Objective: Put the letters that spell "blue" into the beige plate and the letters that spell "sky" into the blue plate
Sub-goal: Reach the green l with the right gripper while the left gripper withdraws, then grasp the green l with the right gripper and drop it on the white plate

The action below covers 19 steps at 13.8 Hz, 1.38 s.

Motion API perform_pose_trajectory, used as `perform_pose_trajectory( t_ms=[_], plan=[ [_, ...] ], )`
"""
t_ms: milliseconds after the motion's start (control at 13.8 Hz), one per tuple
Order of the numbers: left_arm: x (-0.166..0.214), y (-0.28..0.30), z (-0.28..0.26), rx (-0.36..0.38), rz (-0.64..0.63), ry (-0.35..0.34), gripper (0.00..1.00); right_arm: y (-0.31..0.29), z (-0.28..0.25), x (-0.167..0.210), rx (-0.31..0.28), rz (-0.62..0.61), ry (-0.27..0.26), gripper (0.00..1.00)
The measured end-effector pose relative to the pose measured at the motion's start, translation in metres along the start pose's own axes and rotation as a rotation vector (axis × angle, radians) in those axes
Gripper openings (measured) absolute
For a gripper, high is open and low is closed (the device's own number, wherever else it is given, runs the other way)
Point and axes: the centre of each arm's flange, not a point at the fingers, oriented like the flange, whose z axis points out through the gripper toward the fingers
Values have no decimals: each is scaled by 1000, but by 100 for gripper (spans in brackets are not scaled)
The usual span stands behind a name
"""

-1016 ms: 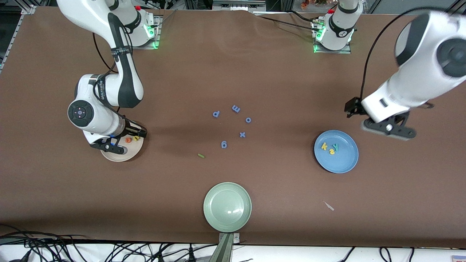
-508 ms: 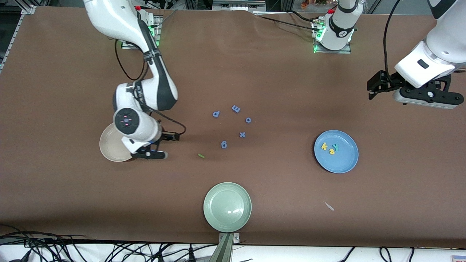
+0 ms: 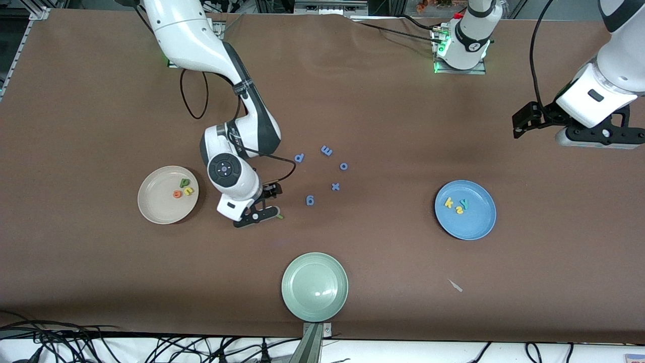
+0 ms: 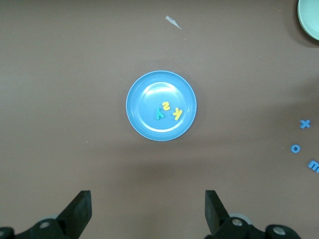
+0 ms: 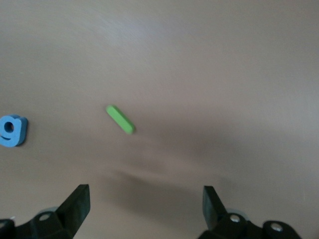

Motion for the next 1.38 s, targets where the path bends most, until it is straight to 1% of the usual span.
perform_pose_trajectory(
  t_ms=[145, 290, 435, 726, 798, 871, 944, 1016, 1089, 1161, 1234, 1306, 1379],
  plan=[
    [0, -1, 0, 0, 1, 0, 100, -7, 11, 5, -5, -66, 52, 100],
    [0, 0, 0, 0, 3, 1, 100, -16, 19, 9, -5, -94, 81, 100],
    [0, 0, 0, 0, 4, 1, 100, -22, 21, 15, -4, -119, 93, 100],
    [0, 0, 0, 0, 5, 2, 100, -18, 37, 17, -17, -193, 92, 98],
    [0, 1, 0, 0, 7, 2, 100, -17, 40, 17, -21, -201, 98, 92],
    [0, 2, 0, 0, 10, 3, 100, -17, 42, 19, -23, -206, 102, 92],
    [0, 4, 0, 0, 12, 3, 100, -18, 42, 21, -23, -209, 106, 85],
    [0, 4, 0, 0, 13, 3, 100, -20, 42, 23, -24, -211, 111, 76],
    [0, 4, 0, 0, 13, 3, 100, -21, 41, 24, -23, -214, 115, 76],
    [0, 4, 0, 0, 13, 3, 100, -23, 41, 25, -22, -215, 117, 68],
    [0, 4, 0, 0, 13, 3, 100, -23, 39, 26, -21, -216, 120, 57],
    [0, 4, 0, 0, 13, 3, 100, -24, 38, 26, -21, -217, 121, 54],
    [0, 4, 0, 0, 13, 3, 100, -24, 38, 26, -21, -217, 121, 54]
  ],
)
